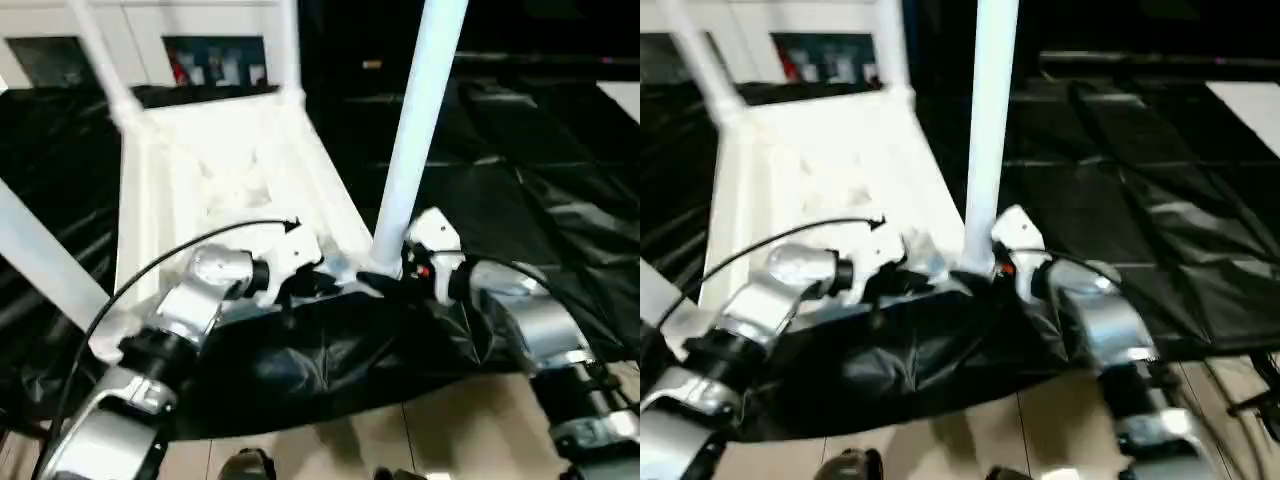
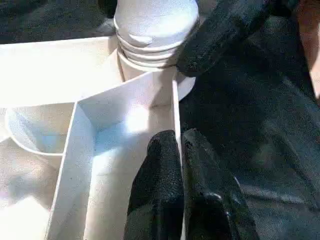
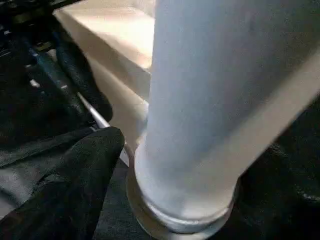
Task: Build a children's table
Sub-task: Rotate leg to tighten
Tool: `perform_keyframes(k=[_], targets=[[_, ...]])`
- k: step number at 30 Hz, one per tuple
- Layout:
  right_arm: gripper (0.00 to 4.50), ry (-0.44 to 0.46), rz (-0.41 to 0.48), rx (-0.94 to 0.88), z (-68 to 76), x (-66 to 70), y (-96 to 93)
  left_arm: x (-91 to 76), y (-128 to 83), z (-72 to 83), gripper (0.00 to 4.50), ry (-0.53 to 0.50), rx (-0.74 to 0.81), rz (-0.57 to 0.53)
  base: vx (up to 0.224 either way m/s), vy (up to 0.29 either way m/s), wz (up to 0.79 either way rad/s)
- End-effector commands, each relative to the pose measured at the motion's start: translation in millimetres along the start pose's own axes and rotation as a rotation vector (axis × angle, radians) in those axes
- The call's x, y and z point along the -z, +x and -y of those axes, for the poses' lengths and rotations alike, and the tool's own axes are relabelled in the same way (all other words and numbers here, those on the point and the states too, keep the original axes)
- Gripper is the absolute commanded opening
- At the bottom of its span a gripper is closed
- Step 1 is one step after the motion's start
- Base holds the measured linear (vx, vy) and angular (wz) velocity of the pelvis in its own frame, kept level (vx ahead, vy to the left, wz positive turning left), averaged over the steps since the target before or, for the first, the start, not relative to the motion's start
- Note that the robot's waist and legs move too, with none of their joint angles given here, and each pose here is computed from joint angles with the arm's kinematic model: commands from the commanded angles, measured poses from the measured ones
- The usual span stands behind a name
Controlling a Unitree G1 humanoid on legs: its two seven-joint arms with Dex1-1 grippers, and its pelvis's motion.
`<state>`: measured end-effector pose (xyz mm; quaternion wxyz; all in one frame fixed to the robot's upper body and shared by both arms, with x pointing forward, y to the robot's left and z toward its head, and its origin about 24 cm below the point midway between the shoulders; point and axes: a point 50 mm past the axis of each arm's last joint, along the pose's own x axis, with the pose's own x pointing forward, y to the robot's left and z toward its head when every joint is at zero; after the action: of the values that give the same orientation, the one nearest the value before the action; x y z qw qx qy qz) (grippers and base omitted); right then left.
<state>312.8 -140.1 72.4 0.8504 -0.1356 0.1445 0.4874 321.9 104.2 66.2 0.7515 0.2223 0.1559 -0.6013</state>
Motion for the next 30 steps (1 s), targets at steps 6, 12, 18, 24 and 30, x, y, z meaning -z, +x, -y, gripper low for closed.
perform_keyframes(k=[6, 12, 18, 24, 30], targets=[[3.16, -0.03, 0.03, -0.144, -15.0, -11.1, 8.9, 0.4, 6.5, 11.0, 0.0, 0.055, 0.085, -0.038, 0.0, 0.0, 0.0], [2.76, -0.005, 0.02, -0.173, -22.9, -5.3, 14.0, 1.6, 6.1, 11.9, 0.0, 0.046, 0.088, -0.035, 0.0, 0.0, 0.0], [2.67, 0.105, 0.003, 0.128, -13.1, 6.4, 35.5, -9.4, 16.6, -0.4, 0.0, -0.031, -0.054, 0.0, 0.0, 0.0, 0.0], [2.65, 0.372, -0.018, 0.507, -4.4, 14.9, 61.6, -34.6, 43.4, -16.2, 0.0, -0.132, -0.251, 0.047, -0.04, 0.005, -0.03], [2.65, 0.308, 0.034, 0.48, -11.1, -0.9, 76.6, -47.1, 56.7, -12.1, 0.0, -0.098, -0.249, 0.068, 0.0, 0.0, 0.0]])
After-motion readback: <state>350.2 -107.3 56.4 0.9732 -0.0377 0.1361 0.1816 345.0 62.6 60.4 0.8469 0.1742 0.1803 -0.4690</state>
